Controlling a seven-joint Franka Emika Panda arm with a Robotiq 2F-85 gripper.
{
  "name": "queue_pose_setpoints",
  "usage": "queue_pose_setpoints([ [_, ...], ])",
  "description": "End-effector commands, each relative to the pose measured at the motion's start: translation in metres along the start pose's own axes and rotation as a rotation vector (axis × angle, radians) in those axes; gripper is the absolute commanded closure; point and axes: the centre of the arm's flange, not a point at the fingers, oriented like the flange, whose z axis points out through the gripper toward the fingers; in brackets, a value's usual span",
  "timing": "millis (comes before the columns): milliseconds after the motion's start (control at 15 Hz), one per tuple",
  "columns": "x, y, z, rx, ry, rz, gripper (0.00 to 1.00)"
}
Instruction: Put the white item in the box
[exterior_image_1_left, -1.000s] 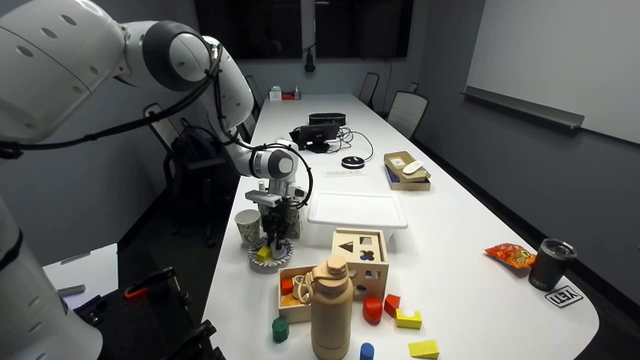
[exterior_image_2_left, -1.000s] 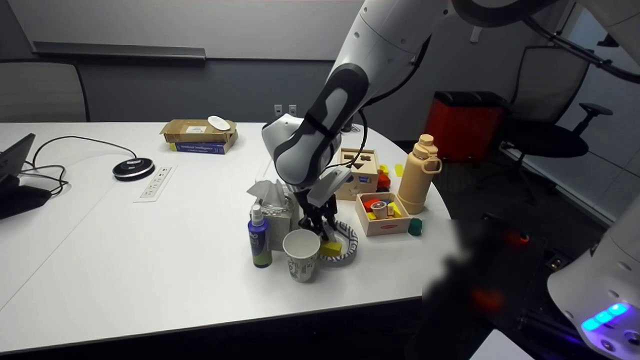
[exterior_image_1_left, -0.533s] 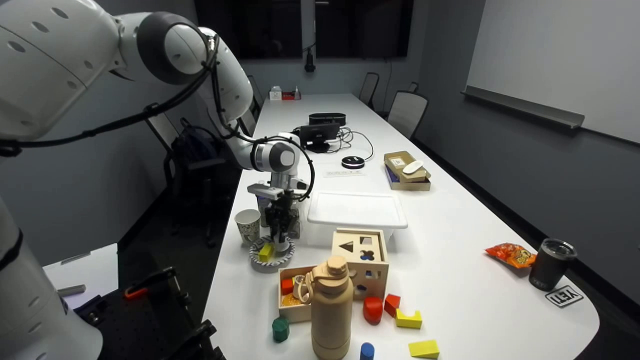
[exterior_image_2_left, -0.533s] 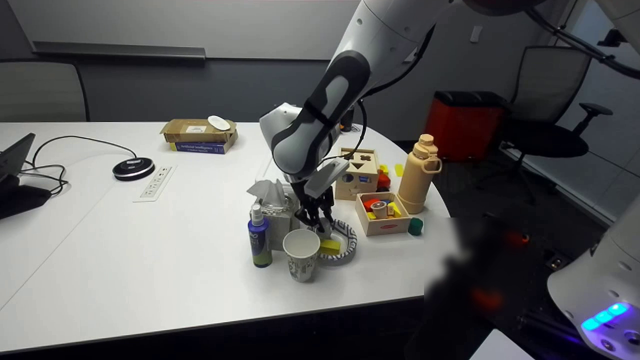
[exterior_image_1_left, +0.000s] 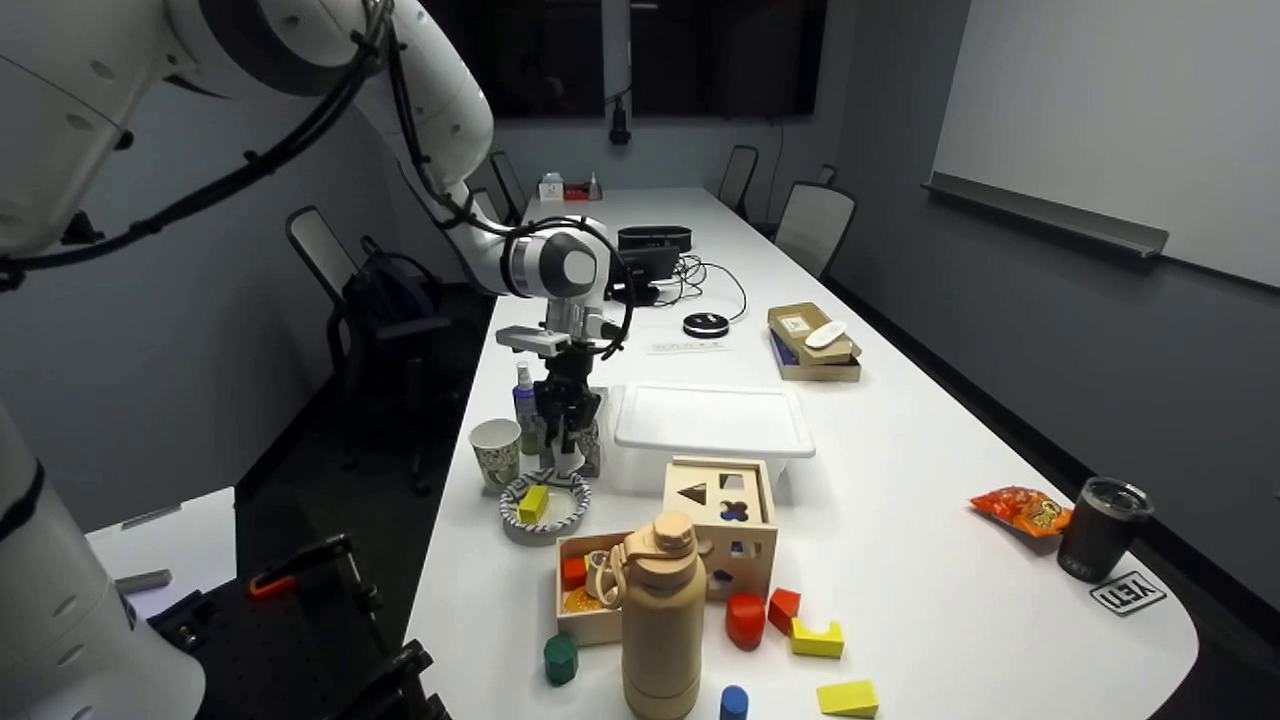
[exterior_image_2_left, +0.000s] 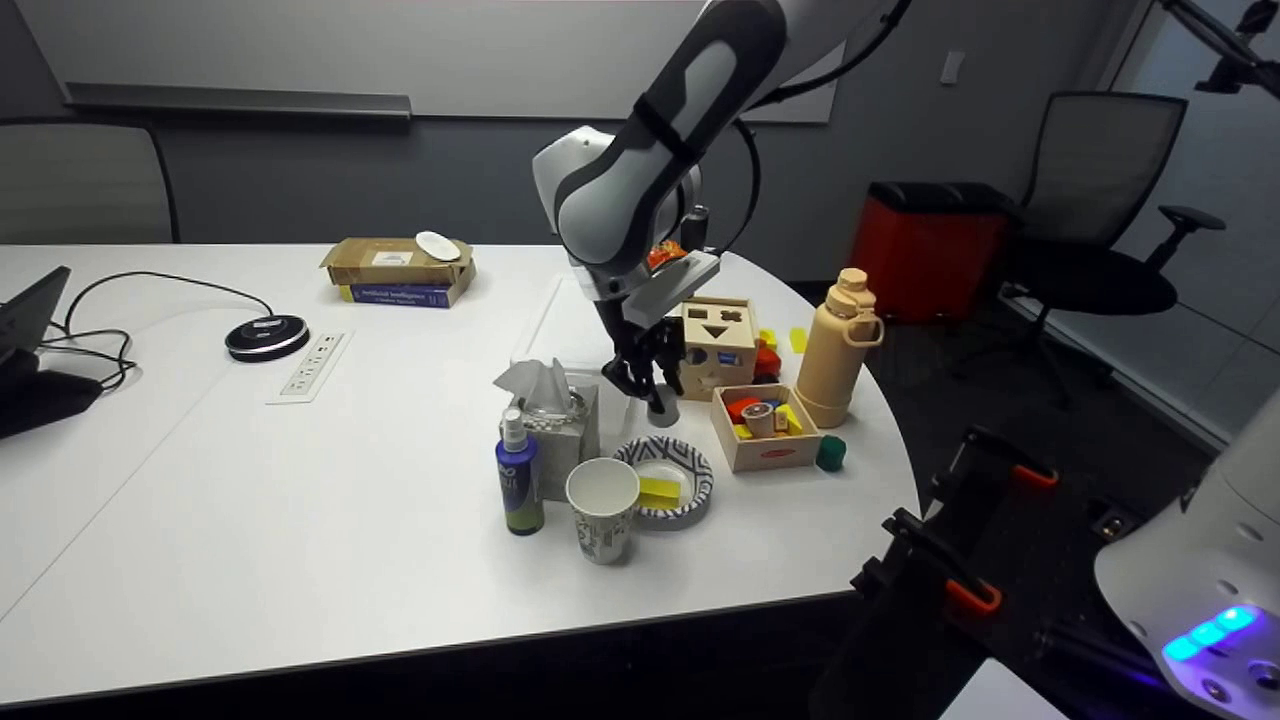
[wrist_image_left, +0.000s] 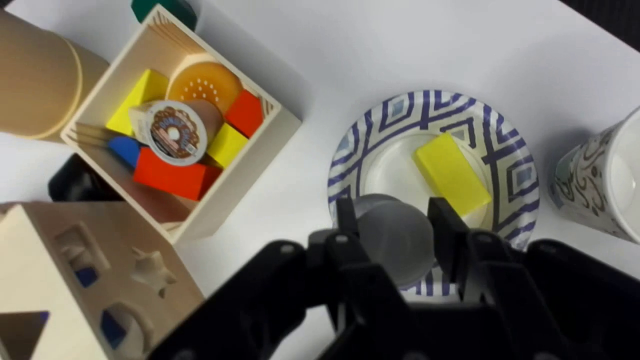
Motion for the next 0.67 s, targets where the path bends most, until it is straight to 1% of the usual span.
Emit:
queue_pose_setpoints([
  [0,-0.06,0.032,-0.008,0.0,-0.054,0.1,0.85],
  [333,-0.092,0.07,0.034,-0.03,-0.145,0.229,0.85],
  [600,-0.099,0.081,0.062,-0.027,-0.182,0.276,0.85],
])
